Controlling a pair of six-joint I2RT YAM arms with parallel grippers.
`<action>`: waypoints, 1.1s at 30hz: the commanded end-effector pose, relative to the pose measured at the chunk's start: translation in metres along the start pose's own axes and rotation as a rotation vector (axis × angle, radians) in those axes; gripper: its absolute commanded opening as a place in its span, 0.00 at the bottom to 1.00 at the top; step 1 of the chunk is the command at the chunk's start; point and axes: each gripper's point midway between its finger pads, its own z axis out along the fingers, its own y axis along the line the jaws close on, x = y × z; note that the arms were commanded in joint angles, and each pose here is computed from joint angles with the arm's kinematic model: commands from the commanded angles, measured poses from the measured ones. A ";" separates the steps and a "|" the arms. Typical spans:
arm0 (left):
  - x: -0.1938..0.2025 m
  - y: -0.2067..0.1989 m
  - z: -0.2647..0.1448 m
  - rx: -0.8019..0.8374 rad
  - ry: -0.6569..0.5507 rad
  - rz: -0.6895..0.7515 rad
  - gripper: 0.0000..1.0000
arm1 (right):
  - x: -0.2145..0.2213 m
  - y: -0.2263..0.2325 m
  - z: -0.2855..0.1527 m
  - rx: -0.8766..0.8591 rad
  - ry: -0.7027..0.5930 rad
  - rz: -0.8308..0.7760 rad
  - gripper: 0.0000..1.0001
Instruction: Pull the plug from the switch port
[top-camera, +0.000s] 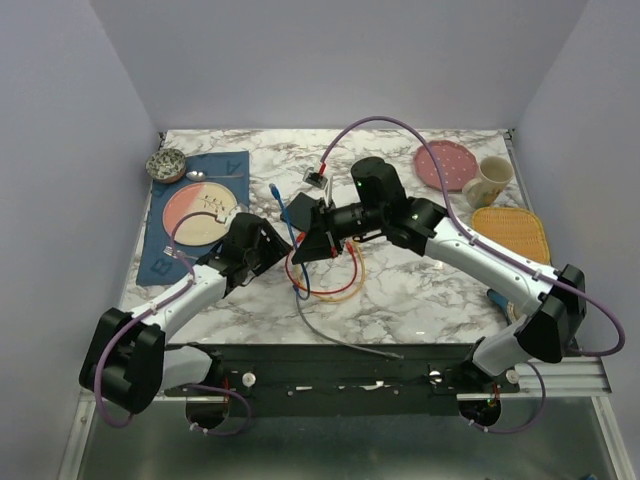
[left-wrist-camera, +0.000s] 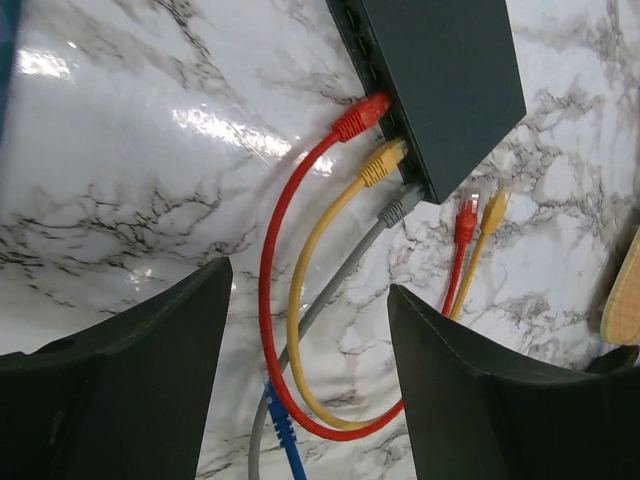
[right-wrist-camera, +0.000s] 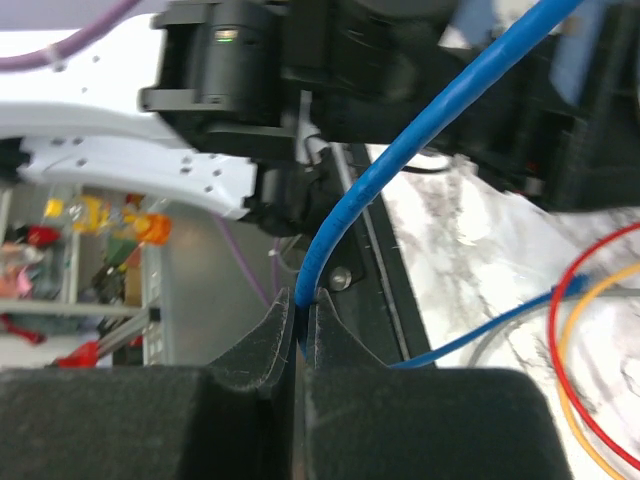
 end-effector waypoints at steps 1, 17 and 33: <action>0.004 -0.023 0.006 0.047 0.004 0.013 0.72 | 0.001 0.052 -0.018 -0.210 0.034 -0.080 0.01; -0.008 -0.001 -0.010 -0.025 -0.102 -0.006 0.72 | -0.119 -0.038 -0.102 0.625 -0.489 -0.064 0.01; 0.000 0.009 -0.008 -0.058 -0.071 0.011 0.75 | -0.115 -0.352 -0.216 1.341 -0.429 0.456 0.01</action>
